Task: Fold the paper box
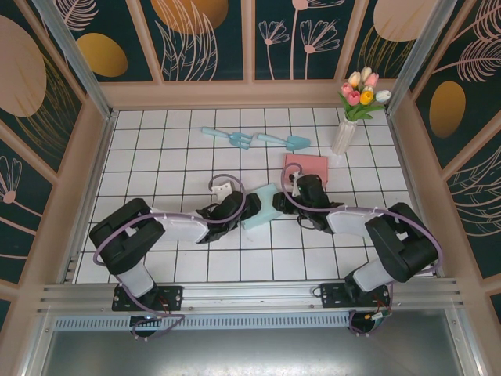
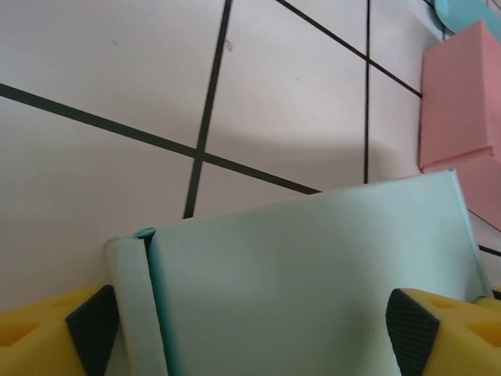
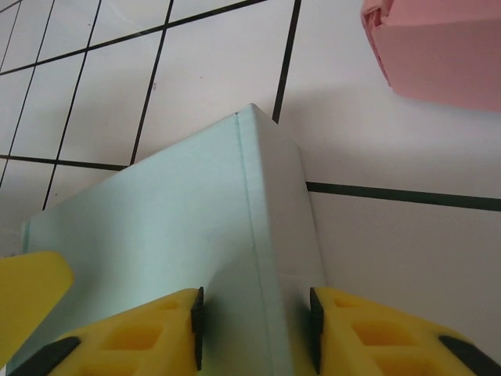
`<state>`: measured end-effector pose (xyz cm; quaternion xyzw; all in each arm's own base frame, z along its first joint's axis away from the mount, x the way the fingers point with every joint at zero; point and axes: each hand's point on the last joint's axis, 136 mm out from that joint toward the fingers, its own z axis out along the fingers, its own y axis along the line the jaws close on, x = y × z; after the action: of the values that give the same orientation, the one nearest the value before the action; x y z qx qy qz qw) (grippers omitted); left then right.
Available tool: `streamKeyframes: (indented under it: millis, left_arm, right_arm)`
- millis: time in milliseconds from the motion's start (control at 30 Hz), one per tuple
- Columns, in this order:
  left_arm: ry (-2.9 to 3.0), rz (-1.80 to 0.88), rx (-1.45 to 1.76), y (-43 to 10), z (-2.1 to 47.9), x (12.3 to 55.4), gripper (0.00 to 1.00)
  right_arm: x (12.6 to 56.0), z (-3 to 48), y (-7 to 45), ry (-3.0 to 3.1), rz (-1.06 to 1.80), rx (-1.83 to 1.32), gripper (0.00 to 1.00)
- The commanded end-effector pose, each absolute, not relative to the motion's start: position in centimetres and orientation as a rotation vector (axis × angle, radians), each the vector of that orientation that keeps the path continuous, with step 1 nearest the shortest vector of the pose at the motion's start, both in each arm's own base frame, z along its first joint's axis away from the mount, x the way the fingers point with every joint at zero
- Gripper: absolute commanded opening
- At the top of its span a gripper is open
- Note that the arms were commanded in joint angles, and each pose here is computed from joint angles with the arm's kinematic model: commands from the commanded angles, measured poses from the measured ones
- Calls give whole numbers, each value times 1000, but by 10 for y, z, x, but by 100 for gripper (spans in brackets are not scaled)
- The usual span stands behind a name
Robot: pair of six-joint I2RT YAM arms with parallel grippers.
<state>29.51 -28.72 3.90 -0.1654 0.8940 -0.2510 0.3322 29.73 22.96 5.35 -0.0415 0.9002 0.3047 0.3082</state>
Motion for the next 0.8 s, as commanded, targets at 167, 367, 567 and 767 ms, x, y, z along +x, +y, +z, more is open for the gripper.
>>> streamKeyframes:
  millis: [167, 367, 567, 767]
  left_arm:
    - [2276, -678, -363, -296, 82, 336, 77]
    - [2243, -606, -299, -290, 98, 374, 77]
    - [2242, -550, -269, -279, 93, 413, 78]
    - [2254, -457, -249, -267, 80, 444, 79]
  right_arm:
    - [307, 86, 276, 2307, 904, -214, 36]
    - [335, 103, 300, 2256, 917, -217, 36]
    - [363, 99, 317, 2242, 896, -209, 36]
    - [384, 89, 328, 2240, 853, -217, 36]
